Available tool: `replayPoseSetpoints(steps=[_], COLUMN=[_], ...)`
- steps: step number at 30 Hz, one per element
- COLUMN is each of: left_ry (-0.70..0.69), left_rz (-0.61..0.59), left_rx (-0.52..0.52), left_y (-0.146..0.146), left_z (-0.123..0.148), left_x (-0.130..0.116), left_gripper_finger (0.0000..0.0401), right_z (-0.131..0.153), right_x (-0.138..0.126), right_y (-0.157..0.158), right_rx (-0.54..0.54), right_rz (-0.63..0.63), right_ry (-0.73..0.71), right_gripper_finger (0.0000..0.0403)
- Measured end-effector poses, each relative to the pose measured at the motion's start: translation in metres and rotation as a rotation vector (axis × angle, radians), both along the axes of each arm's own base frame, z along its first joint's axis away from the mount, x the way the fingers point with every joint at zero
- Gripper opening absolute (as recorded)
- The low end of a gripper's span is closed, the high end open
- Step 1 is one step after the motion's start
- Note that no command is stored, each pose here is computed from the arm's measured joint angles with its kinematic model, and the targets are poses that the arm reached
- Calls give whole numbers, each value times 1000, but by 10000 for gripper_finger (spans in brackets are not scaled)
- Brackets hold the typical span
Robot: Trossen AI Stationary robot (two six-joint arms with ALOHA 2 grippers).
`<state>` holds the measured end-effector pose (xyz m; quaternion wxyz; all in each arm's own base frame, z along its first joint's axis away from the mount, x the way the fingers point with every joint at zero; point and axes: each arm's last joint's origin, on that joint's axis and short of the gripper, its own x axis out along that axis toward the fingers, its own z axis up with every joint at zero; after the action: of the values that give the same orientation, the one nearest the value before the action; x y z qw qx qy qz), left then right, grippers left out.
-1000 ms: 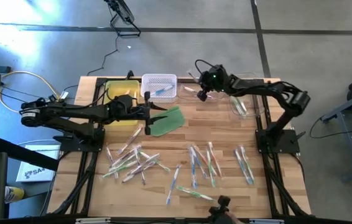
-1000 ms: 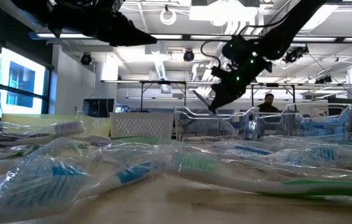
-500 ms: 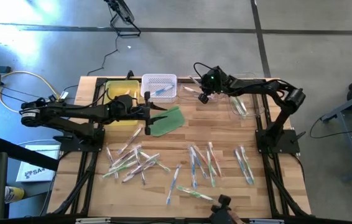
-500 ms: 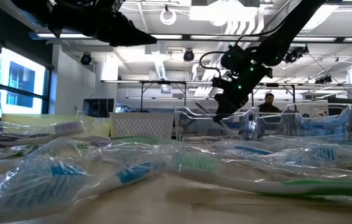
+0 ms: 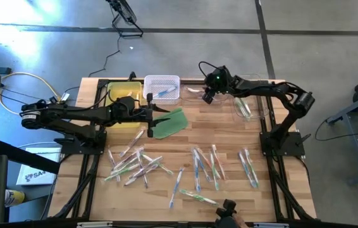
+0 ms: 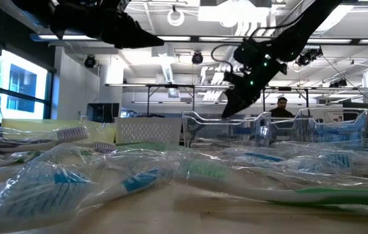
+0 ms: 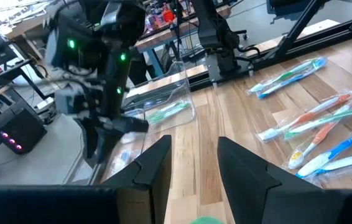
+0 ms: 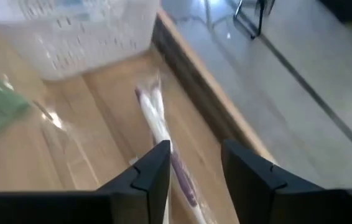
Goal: Pick & Place Toothbrushes
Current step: Put the violet toothbrush into the left transparent bin
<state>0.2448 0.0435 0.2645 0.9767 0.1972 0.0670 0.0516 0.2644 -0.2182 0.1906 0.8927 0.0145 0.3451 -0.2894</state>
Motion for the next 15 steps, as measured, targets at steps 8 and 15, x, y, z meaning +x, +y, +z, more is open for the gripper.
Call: replayPoseSetpoints(steps=[8,15], left_ry=[1,0], left_rz=[3,3], left_rx=[2,-1], left_y=[0,0], left_z=[0,0], left_x=[0,0], left_gripper_finger=[125,125], right_z=[43,65], right_x=[2,7], right_y=[26,53], right_rx=[-68,-105], right_rz=[77,156], right_ry=[-119,-181], right_gripper_finger=[114,102])
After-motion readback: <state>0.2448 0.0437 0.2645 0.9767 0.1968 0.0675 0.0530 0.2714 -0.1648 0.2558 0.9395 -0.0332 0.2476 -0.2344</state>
